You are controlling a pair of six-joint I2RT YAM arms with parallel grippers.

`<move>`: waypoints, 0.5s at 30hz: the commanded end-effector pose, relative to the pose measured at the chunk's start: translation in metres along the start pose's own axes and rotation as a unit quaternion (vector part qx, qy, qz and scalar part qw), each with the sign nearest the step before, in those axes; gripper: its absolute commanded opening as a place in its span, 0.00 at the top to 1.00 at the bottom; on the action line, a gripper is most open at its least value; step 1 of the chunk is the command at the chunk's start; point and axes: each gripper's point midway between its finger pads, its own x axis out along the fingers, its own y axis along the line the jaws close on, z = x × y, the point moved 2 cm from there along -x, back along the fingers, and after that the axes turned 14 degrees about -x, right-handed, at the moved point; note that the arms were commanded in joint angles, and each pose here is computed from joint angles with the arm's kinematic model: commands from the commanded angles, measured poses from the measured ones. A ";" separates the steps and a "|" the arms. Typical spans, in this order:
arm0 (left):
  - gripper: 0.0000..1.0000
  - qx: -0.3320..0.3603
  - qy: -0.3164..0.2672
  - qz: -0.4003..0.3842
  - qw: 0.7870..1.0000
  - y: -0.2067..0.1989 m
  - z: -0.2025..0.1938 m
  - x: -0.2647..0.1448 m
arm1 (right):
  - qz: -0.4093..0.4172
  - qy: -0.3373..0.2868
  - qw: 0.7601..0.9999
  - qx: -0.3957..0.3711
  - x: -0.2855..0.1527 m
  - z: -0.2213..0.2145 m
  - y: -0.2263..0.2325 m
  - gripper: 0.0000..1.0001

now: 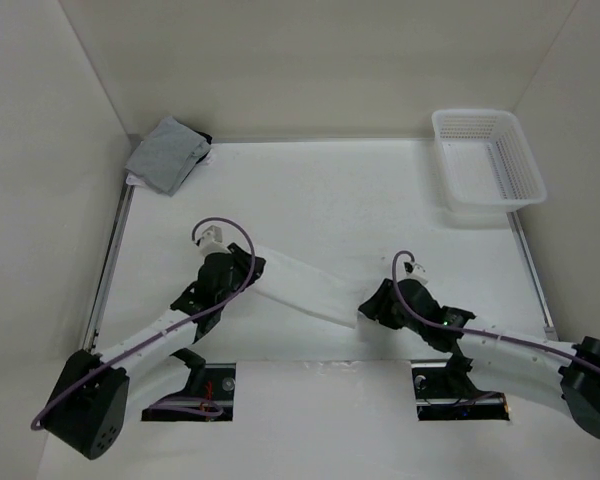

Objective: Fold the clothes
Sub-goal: Fold the tank top

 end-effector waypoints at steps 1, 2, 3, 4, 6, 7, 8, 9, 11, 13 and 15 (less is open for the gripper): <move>0.72 0.007 -0.017 -0.044 0.999 -0.033 -0.001 0.007 | 0.040 -0.025 0.999 0.022 0.011 0.011 0.014 0.52; 0.72 0.008 -0.011 -0.047 0.999 -0.035 -0.006 0.008 | 0.046 -0.023 0.998 0.025 0.013 0.010 0.017 0.55; 0.73 0.007 -0.008 -0.051 0.999 -0.037 -0.009 0.008 | 0.050 -0.022 0.998 0.031 0.014 0.010 0.018 0.57; 0.73 0.005 -0.007 -0.053 0.999 -0.037 -0.010 0.009 | 0.052 -0.020 0.998 0.035 0.017 0.009 0.018 0.58; 0.73 0.004 -0.007 -0.055 0.998 -0.039 -0.010 0.008 | 0.045 -0.013 0.998 0.038 0.021 0.007 0.015 0.64; 0.73 0.004 -0.009 -0.058 0.998 -0.040 -0.009 0.008 | 0.042 -0.010 0.998 0.040 0.023 0.008 0.014 0.68; 0.73 0.005 -0.010 -0.059 0.998 -0.041 -0.008 0.007 | 0.040 -0.006 0.998 0.042 0.024 0.006 0.012 0.71; 0.73 0.005 -0.012 -0.062 0.998 -0.042 -0.006 0.006 | 0.038 -0.005 0.998 0.044 0.026 0.007 0.011 0.75; 0.73 0.005 -0.016 -0.065 0.998 -0.043 -0.003 0.005 | 0.040 -0.006 0.998 0.048 0.027 0.008 0.011 0.80; 0.73 0.006 -0.018 -0.065 0.998 -0.042 -0.002 0.004 | 0.041 -0.008 0.998 0.051 0.029 0.011 0.011 0.88; 0.73 0.005 -0.019 -0.061 0.998 -0.040 -0.001 0.005 | 0.048 -0.024 0.997 0.056 0.027 0.016 0.012 0.96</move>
